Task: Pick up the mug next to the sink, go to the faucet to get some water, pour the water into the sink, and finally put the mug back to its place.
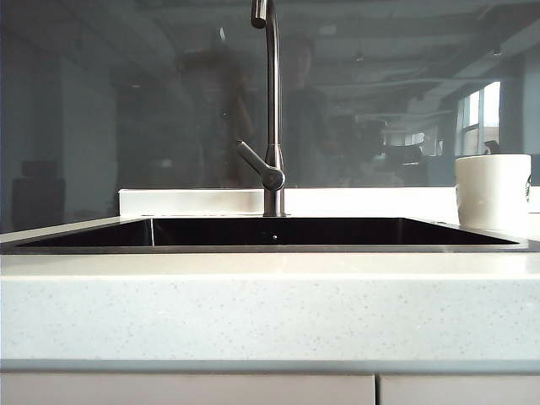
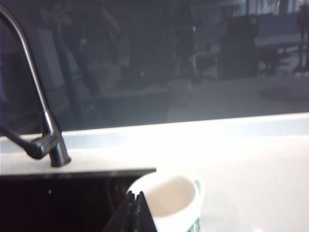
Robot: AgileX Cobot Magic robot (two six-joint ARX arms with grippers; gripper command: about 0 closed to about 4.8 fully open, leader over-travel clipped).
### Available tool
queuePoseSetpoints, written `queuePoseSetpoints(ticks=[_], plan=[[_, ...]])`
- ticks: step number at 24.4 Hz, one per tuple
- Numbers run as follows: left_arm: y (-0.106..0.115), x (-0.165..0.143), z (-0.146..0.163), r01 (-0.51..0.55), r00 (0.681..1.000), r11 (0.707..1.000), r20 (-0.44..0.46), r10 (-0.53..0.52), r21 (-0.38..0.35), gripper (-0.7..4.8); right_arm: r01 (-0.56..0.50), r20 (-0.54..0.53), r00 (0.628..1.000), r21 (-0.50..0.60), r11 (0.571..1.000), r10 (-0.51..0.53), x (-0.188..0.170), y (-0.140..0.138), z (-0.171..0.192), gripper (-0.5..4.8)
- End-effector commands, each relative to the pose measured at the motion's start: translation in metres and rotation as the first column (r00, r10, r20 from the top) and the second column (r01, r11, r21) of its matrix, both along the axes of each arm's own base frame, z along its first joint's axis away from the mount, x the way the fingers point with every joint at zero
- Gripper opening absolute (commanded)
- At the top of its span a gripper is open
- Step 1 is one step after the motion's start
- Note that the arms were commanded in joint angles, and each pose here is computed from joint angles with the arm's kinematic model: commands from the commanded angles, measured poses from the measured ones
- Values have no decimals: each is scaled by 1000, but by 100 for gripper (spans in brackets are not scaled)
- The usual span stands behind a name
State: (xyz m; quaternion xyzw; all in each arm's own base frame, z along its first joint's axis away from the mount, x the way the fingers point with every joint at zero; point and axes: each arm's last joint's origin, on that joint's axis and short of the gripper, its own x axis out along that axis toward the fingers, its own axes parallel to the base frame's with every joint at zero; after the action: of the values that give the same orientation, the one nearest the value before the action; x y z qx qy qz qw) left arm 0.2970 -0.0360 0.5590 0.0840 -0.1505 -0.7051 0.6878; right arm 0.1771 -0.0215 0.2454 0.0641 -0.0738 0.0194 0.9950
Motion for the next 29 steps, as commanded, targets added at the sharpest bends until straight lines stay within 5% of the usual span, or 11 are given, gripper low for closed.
queuePoseSetpoints(ticks=[1,7,15,22,29], plan=[[2,-40,18,-3,997,1000,73,3,-4,-4,-10,-3,1000,3,1000,10,-10,2,5,-9],[7,-136,31,-15,991,1000,130,18,-23,-3,-15,30,999,-3,1000,15,-19,3,11,-9],[13,-249,9,-135,974,991,180,137,-21,-4,-20,27,999,-2,1000,20,-18,5,11,-8],[7,-298,-12,-137,965,990,225,137,-15,-5,-24,5,1000,1,1000,24,-18,5,9,-9],[4,-321,-12,-89,984,993,146,100,-80,-5,-20,-17,1000,5,1000,20,-18,5,6,-8]])
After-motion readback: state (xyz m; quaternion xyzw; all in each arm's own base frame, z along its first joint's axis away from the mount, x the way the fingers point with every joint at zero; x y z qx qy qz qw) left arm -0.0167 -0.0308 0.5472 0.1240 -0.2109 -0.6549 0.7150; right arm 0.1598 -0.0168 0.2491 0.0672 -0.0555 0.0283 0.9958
